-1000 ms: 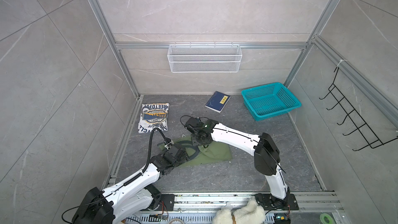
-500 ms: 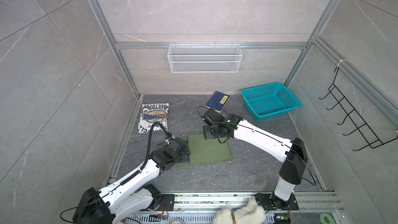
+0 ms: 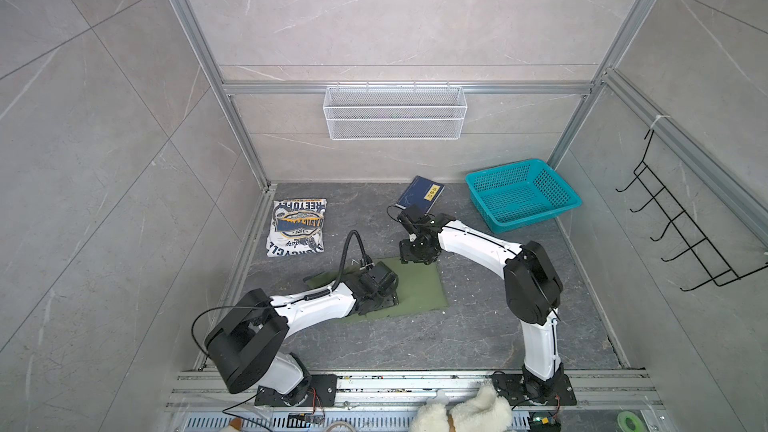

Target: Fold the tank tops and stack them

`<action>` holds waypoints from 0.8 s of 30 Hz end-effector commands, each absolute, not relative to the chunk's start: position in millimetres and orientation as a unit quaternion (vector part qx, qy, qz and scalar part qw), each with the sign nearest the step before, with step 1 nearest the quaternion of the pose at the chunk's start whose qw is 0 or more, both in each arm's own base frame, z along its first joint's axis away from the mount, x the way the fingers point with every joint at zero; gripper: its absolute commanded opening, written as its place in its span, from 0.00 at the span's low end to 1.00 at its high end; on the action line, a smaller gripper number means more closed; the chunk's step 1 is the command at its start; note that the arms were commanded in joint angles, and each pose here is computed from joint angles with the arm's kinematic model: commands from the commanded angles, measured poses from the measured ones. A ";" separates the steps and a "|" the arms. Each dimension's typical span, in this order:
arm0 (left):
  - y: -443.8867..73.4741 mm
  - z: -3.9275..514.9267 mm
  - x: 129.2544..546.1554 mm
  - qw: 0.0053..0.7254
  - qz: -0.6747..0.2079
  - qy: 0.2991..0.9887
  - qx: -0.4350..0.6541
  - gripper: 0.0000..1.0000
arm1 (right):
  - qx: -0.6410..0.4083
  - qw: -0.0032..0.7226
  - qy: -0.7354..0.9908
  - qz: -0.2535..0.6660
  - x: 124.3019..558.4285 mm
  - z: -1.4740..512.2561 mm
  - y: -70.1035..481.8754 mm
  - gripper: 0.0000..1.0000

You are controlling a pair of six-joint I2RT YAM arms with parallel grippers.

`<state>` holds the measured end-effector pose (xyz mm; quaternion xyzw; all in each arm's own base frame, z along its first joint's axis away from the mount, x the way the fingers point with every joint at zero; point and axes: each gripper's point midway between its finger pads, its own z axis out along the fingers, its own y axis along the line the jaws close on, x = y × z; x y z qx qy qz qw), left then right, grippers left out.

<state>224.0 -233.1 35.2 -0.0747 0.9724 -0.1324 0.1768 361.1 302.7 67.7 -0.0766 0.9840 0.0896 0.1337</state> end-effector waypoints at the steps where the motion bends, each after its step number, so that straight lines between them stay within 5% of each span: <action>1: -257.3 28.5 209.3 0.148 -0.156 0.975 -0.063 0.79 | -0.093 0.108 0.985 0.094 358.1 49.9 310.2 0.65; 16: -295.7 27.4 226.3 0.150 -0.118 0.981 0.026 0.80 | 0.151 0.063 0.985 0.053 306.6 10.4 133.1 0.64; 24: -301.5 27.5 278.3 0.158 -0.110 0.981 0.041 0.80 | 0.167 0.052 0.981 0.083 253.5 14.9 119.8 0.63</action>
